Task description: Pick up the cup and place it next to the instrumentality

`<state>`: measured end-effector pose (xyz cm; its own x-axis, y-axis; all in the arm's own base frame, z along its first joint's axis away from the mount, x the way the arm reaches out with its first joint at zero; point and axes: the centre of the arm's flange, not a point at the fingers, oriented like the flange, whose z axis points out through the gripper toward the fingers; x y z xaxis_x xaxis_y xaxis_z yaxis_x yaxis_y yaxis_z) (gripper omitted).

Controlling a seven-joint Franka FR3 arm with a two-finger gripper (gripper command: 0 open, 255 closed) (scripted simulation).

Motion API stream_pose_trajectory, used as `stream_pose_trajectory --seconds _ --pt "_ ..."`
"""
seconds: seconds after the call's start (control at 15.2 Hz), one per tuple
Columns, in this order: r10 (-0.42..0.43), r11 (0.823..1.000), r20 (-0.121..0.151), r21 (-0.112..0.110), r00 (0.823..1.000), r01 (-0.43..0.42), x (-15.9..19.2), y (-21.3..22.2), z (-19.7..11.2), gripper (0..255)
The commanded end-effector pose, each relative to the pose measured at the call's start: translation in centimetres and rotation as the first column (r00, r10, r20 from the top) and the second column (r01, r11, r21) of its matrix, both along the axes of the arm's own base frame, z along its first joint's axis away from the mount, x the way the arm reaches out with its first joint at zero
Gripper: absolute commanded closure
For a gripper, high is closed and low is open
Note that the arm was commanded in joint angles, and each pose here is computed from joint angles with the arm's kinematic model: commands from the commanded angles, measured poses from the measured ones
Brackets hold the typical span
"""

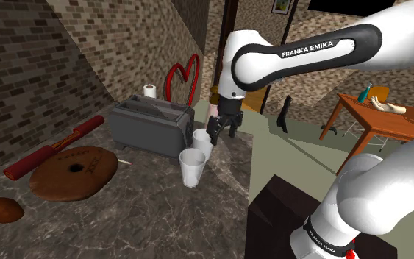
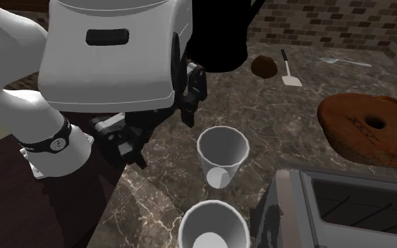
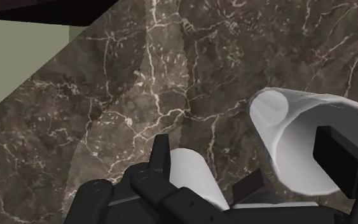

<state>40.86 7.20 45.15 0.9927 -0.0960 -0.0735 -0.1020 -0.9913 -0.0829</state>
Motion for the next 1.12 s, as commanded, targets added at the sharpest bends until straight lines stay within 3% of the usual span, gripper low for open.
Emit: stream_pose_trajectory --seconds 0.0,0.33,0.79,1.06 --pt "0.004 1.000 -0.002 0.011 1.000 -0.004 1.7 1.1 -1.6 0" --pt "0.015 0.999 -0.008 0.032 1.000 -0.015 5.5 3.7 -5.2 0" --pt "0.015 0.999 -0.008 0.032 1.000 -0.015 5.2 4.2 -8.8 0" --pt "0.015 0.999 -0.008 0.032 1.000 -0.015 5.2 4.2 -9.1 0"
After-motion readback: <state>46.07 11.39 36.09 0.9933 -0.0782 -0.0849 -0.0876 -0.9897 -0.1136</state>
